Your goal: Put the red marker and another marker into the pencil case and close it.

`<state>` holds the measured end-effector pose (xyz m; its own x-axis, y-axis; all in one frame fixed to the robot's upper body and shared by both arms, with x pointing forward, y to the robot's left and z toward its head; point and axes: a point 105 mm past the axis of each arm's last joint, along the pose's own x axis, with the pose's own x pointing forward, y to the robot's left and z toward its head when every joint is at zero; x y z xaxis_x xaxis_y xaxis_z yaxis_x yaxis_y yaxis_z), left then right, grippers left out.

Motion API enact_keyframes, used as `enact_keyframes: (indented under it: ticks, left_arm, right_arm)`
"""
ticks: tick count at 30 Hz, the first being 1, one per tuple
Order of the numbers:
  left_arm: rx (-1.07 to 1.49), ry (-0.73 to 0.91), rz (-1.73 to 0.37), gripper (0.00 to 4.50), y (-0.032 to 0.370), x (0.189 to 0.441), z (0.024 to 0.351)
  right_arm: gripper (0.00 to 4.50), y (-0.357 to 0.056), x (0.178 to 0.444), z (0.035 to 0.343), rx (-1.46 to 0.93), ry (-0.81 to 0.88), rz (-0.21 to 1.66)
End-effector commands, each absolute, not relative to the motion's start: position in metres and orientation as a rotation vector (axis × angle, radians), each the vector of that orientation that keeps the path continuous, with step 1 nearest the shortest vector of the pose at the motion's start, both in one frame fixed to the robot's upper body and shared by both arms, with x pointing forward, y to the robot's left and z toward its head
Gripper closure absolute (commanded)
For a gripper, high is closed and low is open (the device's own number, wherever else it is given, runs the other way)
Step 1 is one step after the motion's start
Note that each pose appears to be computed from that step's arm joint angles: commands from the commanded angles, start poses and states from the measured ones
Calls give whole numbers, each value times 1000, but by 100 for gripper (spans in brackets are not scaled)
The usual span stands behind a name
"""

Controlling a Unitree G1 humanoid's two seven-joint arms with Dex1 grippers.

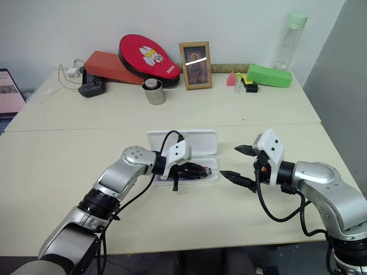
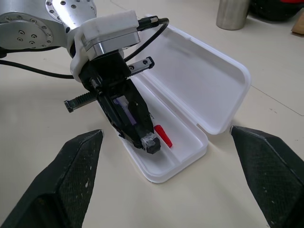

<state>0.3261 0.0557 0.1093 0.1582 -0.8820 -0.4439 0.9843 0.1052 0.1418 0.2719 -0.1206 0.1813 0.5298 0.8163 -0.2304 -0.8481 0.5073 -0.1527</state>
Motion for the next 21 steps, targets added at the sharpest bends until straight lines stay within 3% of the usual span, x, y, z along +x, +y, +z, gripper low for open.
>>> enact_keyframes:
  ticks: [1, 17, 21]
  left_arm:
    - [461, 223, -1387, 313, 54, 330, 123]
    - [379, 177, -1377, 4, 49, 327, 139]
    - [288, 94, -1383, 4, 46, 322, 170]
  right_arm:
    - [0, -119, 270, 190, -278, 97, 1013]
    - [0, -118, 273, 192, -282, 92, 1028]
    - [0, -117, 271, 199, -274, 65, 1037]
